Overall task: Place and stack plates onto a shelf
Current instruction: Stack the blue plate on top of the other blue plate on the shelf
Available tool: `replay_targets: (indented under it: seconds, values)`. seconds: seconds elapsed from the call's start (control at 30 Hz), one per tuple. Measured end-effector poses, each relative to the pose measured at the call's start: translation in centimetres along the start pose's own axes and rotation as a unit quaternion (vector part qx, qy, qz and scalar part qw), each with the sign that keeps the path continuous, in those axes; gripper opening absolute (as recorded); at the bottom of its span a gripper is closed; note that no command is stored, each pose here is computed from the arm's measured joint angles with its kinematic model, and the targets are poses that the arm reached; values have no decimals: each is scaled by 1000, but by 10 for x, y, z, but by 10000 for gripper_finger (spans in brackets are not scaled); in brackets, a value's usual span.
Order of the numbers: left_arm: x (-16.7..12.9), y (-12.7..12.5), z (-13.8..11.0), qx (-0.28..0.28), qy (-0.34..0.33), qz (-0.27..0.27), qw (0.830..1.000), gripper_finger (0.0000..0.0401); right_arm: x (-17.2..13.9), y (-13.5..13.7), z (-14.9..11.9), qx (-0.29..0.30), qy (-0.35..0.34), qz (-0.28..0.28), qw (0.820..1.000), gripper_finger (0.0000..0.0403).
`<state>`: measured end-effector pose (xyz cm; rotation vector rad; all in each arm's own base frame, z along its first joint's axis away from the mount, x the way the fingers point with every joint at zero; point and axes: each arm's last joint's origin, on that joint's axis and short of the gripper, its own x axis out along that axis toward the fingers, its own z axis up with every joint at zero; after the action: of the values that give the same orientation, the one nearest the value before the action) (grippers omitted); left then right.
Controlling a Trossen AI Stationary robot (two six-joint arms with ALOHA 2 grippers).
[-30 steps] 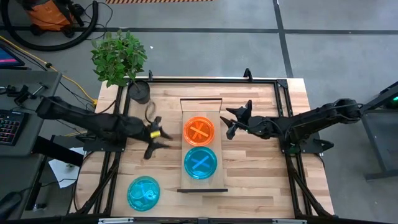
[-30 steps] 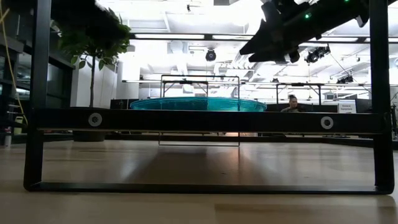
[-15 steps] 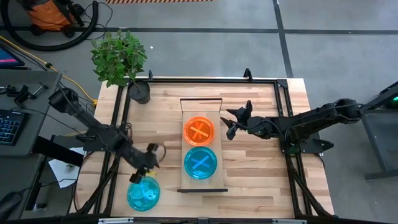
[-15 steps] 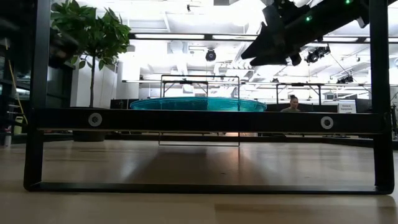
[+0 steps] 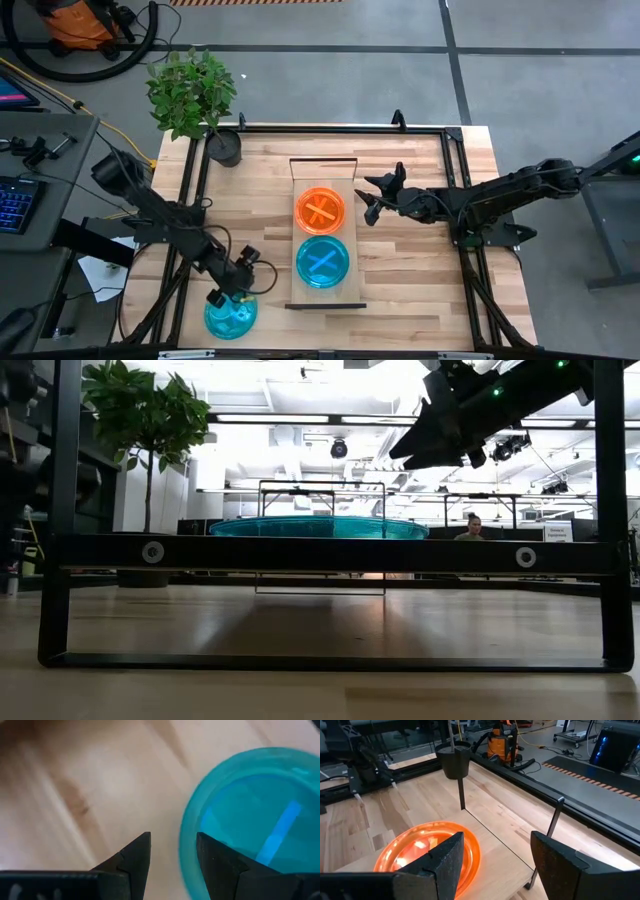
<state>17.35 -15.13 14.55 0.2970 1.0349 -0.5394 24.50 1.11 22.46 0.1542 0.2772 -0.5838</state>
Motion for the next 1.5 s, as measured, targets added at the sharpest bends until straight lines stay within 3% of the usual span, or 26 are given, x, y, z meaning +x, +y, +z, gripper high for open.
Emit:
replay_targets:
  seconds: [0.23,0.57,0.7,0.83,0.97,1.27,1.5]
  values:
    - [13,-4,-1,-9,19,-58,998,147,0,-1,-3,4,13,0,1000,216]
    - [23,-2,-1,-33,24,-43,998,144,0,-1,-4,-2,17,0,1000,216]
    - [24,-2,0,-61,21,-49,997,103,0,-1,-4,-4,19,0,1000,216]
    - [24,6,1,-101,22,-48,993,20,0,-1,-5,-7,21,-1,1000,216]
    - [23,17,2,-150,21,-55,987,8,0,-2,-4,-19,21,-3,1000,216]
    - [-19,29,12,-179,-37,-63,981,1,2,-5,-4,-11,19,-14,1000,216]
    - [-70,35,6,-195,-116,24,974,0,2,-4,-4,0,22,-3,1000,216]
